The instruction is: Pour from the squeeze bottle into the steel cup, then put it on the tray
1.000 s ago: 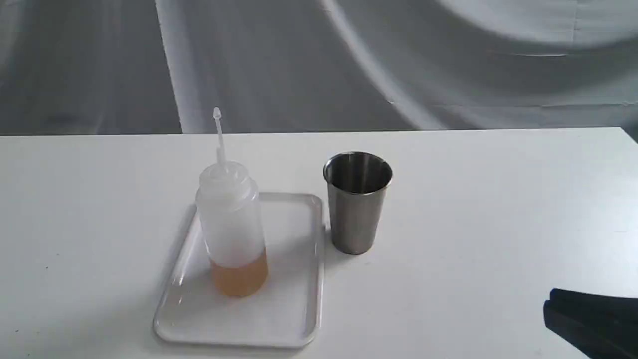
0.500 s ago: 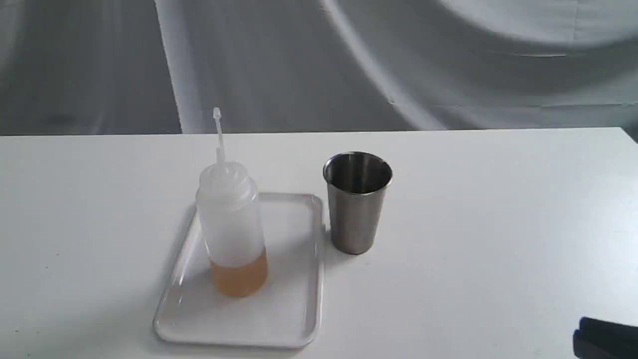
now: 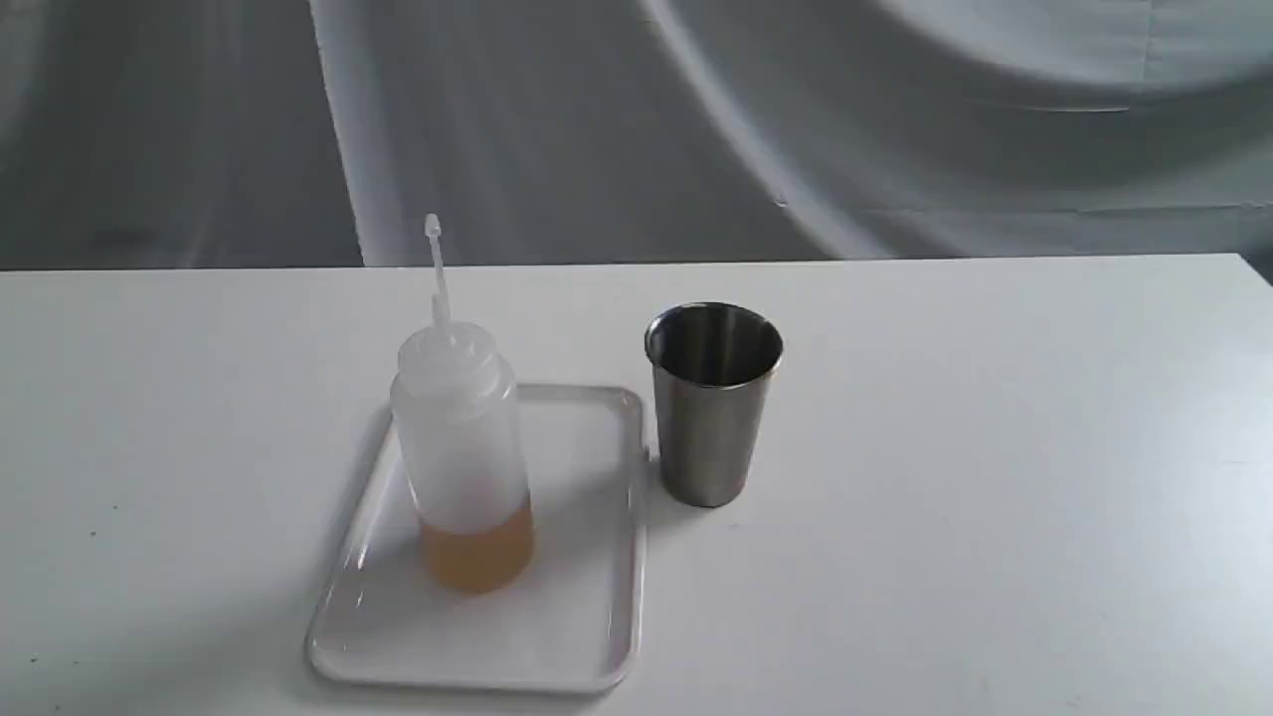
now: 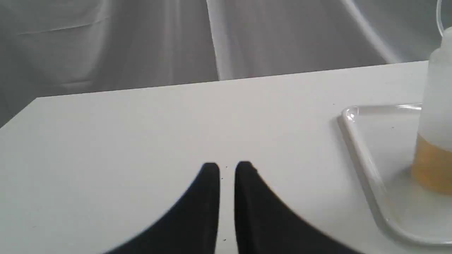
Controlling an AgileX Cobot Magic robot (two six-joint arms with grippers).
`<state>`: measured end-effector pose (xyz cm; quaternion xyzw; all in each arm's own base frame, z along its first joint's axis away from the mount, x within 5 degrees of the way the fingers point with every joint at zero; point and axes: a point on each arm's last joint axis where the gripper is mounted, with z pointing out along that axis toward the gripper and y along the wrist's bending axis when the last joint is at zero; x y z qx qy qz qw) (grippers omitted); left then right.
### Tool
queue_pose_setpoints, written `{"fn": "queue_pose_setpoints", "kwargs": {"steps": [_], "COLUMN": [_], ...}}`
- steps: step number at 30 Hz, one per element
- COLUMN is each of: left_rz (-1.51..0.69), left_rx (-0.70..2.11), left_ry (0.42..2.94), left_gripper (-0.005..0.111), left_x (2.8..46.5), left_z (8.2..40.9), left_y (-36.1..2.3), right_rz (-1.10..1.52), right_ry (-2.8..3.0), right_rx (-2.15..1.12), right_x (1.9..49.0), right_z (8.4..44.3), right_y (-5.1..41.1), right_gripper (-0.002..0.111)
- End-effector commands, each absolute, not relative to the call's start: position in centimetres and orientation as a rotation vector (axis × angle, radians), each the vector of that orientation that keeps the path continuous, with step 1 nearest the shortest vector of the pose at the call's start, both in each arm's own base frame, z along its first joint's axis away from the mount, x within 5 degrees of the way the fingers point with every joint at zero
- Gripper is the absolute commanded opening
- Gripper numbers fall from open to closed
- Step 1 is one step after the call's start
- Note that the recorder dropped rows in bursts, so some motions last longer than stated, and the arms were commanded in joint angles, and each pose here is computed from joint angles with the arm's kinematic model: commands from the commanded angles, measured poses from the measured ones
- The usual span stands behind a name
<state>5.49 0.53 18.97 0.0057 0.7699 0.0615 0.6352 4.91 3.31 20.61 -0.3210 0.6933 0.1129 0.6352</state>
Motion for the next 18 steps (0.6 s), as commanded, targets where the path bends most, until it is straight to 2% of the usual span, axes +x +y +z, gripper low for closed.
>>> {"fn": "queue_pose_setpoints", "kwargs": {"steps": [1,10,18], "left_rz": [0.141,0.141,0.141], "left_rx": [0.009,0.009,0.009], "left_ry": [1.751,1.751,1.751], "left_gripper": [0.008,0.008,0.008], "left_x": [5.5,5.5,5.5], "left_z": [18.9,18.9,18.9], "left_y": [0.5,0.5,0.5], "right_rz": [0.272,0.263,0.143], "right_ry": [1.563,1.605,1.675], "right_rx": [-0.717,-0.679,-0.49], "right_x": [4.7,4.7,5.1], "right_z": [19.8,19.0,19.0], "right_y": [3.2,3.0,2.0], "right_gripper": [0.0,0.0,0.0]}}
